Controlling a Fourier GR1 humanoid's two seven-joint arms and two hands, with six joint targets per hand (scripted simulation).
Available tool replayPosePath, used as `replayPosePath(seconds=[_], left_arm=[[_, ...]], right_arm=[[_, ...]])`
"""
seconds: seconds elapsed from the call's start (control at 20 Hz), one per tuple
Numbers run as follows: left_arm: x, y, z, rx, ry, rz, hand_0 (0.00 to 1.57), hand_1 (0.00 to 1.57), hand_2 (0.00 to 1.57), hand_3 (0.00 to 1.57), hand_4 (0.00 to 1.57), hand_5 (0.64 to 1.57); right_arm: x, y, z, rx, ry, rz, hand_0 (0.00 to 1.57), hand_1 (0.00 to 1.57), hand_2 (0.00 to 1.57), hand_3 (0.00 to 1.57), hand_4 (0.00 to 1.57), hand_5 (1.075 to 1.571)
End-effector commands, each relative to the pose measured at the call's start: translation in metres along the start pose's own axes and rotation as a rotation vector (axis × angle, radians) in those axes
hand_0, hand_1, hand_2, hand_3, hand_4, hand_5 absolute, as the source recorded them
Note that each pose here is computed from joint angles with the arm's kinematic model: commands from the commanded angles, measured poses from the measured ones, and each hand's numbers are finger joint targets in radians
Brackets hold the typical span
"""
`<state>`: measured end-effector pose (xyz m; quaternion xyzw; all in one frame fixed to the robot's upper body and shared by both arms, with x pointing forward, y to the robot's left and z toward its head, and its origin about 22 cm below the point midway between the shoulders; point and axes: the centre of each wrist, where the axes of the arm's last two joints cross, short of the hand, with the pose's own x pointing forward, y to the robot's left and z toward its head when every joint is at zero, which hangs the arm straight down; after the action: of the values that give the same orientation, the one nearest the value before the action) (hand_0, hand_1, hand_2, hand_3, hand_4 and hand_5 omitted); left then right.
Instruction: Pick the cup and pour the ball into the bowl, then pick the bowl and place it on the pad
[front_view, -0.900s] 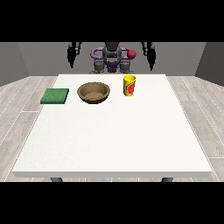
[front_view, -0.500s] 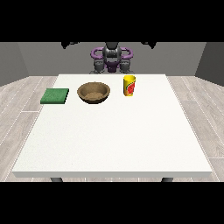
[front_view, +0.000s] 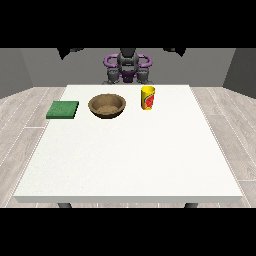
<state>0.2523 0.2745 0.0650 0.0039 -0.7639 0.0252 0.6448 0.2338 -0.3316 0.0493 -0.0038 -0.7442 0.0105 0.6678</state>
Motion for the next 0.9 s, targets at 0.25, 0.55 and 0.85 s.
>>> replayPosePath(seconds=[0.25,0.55,0.85], left_arm=[[-0.021,0.000,-0.032,0.035,-0.121,-0.016,0.00,0.00,0.00,0.00,0.00,1.529],[-0.085,-0.020,-0.012,0.045,-0.203,-0.029,0.00,0.00,0.00,0.00,0.00,1.523],[-0.111,-0.058,-0.026,0.073,-0.225,-0.054,0.00,0.00,0.00,0.00,0.00,1.523]], right_arm=[[-0.004,0.022,-0.017,0.053,-0.068,-0.019,0.00,0.00,0.00,0.00,0.00,1.570],[0.003,0.017,-0.029,0.059,-0.177,-0.015,0.00,0.00,0.00,0.00,0.00,1.571],[-0.005,0.005,-0.036,0.073,-0.211,0.005,0.00,0.00,0.00,0.00,0.00,1.570]])
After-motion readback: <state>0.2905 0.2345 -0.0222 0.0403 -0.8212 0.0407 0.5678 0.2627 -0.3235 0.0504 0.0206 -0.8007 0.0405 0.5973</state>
